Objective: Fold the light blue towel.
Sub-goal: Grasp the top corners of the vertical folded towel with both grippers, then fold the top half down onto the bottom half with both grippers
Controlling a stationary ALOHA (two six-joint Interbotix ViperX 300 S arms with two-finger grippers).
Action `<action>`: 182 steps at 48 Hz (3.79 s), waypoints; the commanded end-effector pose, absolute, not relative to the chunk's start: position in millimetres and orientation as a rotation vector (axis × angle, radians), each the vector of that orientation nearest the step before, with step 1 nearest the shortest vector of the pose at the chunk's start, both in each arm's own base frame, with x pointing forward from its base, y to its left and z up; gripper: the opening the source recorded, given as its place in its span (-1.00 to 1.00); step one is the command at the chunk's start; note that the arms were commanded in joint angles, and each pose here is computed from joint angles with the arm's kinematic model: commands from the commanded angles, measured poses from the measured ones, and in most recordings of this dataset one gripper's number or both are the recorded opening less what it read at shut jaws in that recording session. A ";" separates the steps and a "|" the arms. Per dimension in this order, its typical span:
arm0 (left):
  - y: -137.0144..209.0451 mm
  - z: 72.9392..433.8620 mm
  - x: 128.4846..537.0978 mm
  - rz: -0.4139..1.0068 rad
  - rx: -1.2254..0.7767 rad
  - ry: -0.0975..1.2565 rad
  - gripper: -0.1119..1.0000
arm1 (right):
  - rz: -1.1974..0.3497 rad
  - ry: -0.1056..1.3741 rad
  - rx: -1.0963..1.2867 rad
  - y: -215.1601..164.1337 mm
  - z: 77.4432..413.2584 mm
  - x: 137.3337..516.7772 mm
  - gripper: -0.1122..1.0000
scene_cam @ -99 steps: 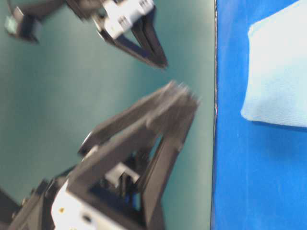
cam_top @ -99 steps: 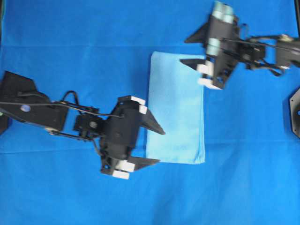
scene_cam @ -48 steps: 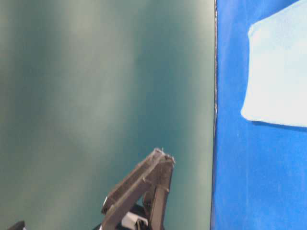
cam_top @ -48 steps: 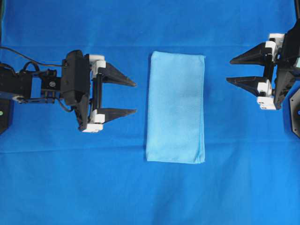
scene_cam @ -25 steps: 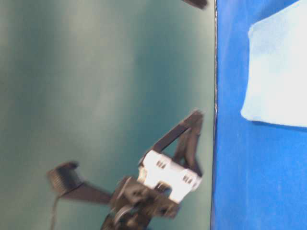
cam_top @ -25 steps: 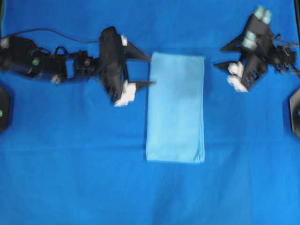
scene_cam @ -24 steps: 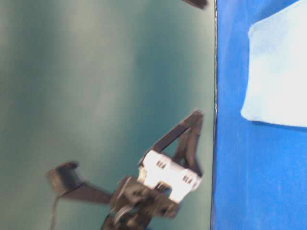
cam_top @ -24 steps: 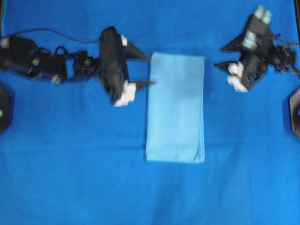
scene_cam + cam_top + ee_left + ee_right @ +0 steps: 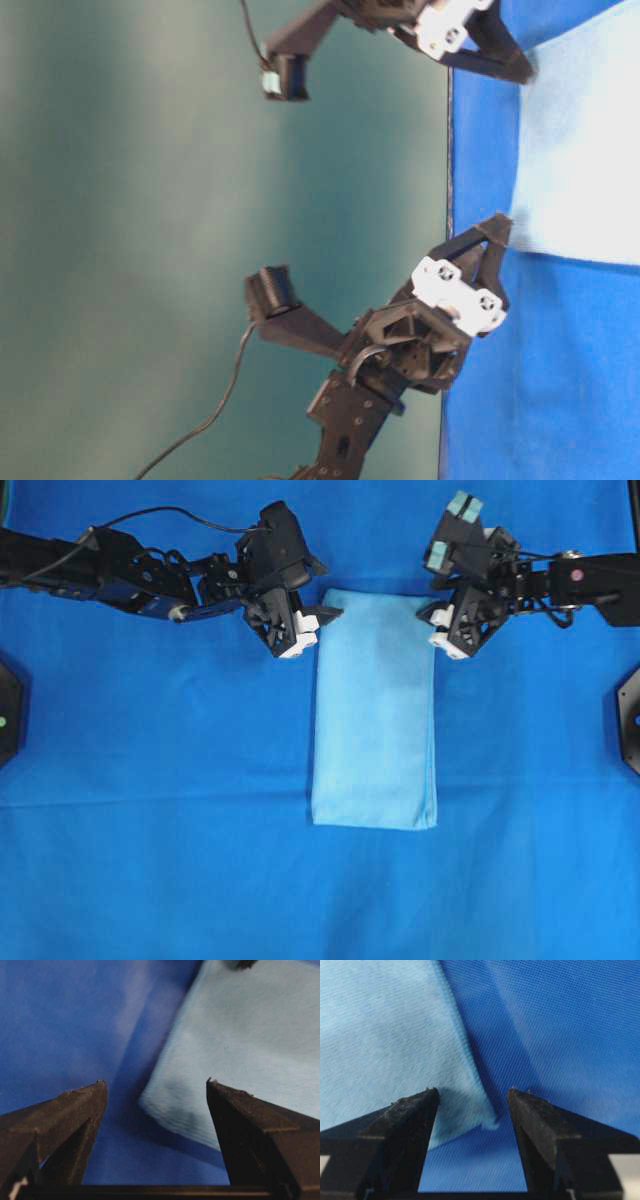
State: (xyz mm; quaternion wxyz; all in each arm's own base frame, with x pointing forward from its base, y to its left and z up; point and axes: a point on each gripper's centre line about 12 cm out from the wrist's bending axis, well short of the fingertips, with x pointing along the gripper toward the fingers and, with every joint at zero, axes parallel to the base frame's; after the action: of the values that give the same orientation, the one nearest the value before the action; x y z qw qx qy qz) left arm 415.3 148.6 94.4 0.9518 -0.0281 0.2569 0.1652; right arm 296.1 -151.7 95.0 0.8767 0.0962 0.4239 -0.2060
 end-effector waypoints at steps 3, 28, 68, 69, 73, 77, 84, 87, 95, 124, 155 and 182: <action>157.3 99.8 419.1 0.351 -0.051 0.499 0.58 | -0.443 0.867 0.205 -164.6 94.3 304.0 0.30; 159.6 90.1 414.4 0.323 0.047 0.571 -0.77 | -0.450 0.918 0.224 -156.6 84.0 293.1 -0.72; 165.1 131.2 425.7 0.310 0.108 0.553 -0.78 | -0.499 0.842 0.185 -160.3 126.5 289.6 -0.72; 164.8 130.9 425.0 0.309 0.107 0.558 -0.78 | -0.499 0.842 0.185 -160.3 126.5 289.6 -0.72; 160.7 132.1 424.4 0.300 0.105 0.570 -0.78 | -0.494 0.839 0.182 -158.3 127.6 290.2 -0.72; 154.8 134.7 424.6 0.285 0.104 0.586 -0.78 | -0.479 0.830 0.175 -152.7 131.1 292.5 -0.72; 139.1 141.5 424.1 0.247 0.106 0.621 -0.78 | -0.443 0.819 0.157 -136.7 137.8 295.7 -0.72; 130.9 143.7 423.4 0.229 0.105 0.636 -0.78 | -0.431 0.818 0.155 -128.1 141.7 296.3 -0.72; 99.1 149.6 419.6 0.161 0.107 0.674 -0.78 | -0.398 0.834 0.145 -99.4 153.4 298.6 -0.72; -28.8 139.1 414.3 -0.088 0.078 0.759 -0.78 | -0.170 0.908 0.229 19.2 147.8 306.5 -0.72; -70.6 132.9 426.5 -0.156 0.056 0.721 -0.78 | -0.094 0.963 0.225 56.2 128.7 310.8 -0.72; -73.3 132.9 426.6 -0.163 0.061 0.719 -0.22 | -0.041 0.933 0.232 68.2 126.1 321.8 0.16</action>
State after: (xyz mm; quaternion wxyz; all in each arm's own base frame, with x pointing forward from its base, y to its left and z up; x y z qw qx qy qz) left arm 421.2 -71.1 120.7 0.9256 0.0302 0.3694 -0.0774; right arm 316.7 63.2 116.7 0.8797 0.1092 0.4621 -0.0282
